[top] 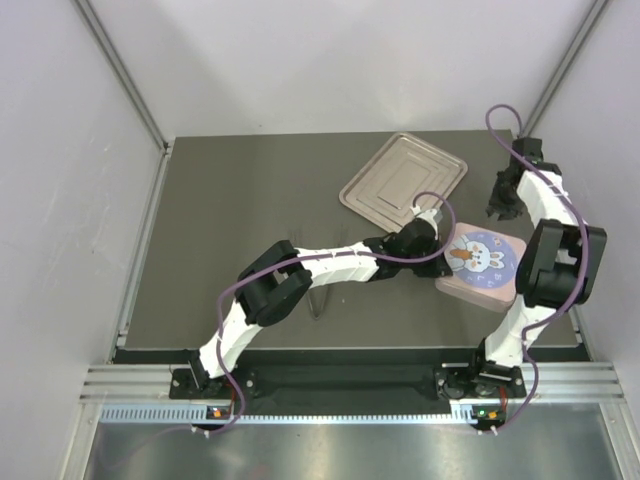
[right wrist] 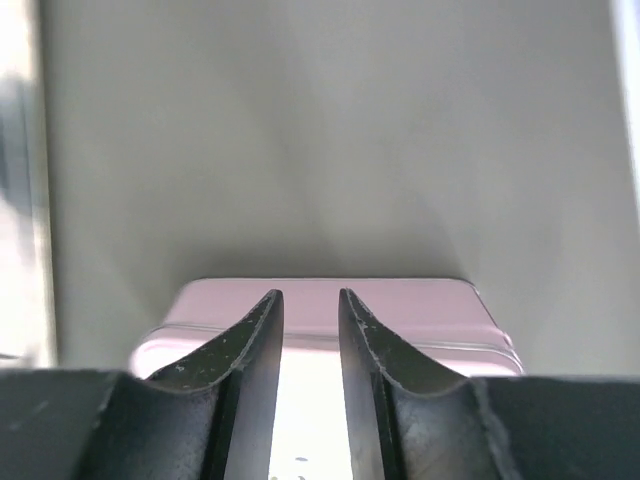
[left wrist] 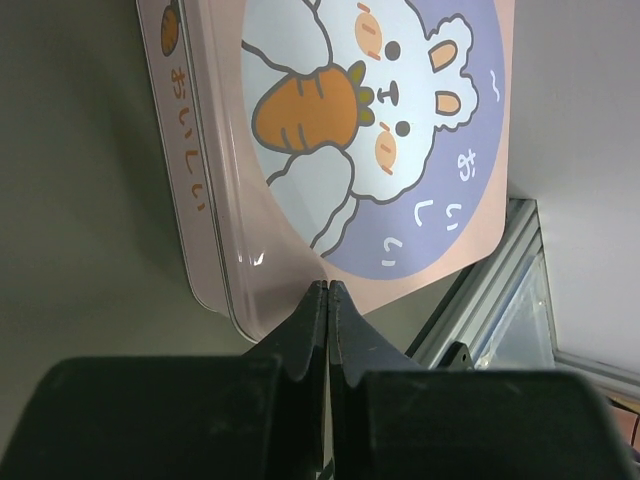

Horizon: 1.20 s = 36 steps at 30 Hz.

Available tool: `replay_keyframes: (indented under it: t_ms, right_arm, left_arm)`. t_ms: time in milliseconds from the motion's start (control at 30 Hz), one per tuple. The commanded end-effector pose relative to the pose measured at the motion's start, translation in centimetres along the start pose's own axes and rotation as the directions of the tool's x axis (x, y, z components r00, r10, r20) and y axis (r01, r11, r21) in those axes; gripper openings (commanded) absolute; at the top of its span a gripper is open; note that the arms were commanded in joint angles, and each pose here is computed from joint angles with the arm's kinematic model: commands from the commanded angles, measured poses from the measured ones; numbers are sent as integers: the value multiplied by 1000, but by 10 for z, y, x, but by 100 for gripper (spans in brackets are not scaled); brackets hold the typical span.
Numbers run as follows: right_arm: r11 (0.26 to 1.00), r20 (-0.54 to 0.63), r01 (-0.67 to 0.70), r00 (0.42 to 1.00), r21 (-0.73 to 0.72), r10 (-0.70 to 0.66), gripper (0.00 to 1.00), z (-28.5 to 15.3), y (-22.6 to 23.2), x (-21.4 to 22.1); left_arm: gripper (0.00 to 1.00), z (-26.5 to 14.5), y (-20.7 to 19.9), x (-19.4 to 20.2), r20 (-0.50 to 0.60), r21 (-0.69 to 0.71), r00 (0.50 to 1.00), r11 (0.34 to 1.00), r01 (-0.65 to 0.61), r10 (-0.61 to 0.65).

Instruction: Pack the chocolate

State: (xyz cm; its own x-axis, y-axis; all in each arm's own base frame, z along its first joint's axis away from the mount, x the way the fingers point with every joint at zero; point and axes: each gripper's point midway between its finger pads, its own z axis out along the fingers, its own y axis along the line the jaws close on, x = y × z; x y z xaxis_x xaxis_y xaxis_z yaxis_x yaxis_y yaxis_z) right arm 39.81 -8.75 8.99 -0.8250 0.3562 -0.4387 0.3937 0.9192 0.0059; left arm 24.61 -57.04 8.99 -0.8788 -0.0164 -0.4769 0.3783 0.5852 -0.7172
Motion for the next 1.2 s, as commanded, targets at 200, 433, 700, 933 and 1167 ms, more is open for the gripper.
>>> replay_keyframes:
  t_ms: [200, 433, 700, 933, 1167]
  right_arm:
    - [990, 228, -141, 964, 10, 135, 29, -73, -12, -39]
    - [970, 195, -230, 958, 78, 211, 36, -71, -51, -2]
    - [948, 189, -318, 931, 3, 312, 51, -81, -71, 25]
    - [945, 120, -325, 937, -38, 327, 56, -64, -71, 54]
    - [913, 97, -401, 908, -76, 407, 63, -55, -81, 77]
  left_arm:
    - [0, 4, -10, 8, -38, 73, 997, 996, -58, 61]
    - [1, -3, -48, 5, -70, 227, 994, 971, -72, 90]
    - [10, -26, -63, -22, -59, 260, 992, 962, -89, 108]
    - [14, -19, -18, -59, -29, 131, 991, 984, -122, 127]
    - [18, 11, 16, -47, -86, 109, 988, 987, -119, 129]
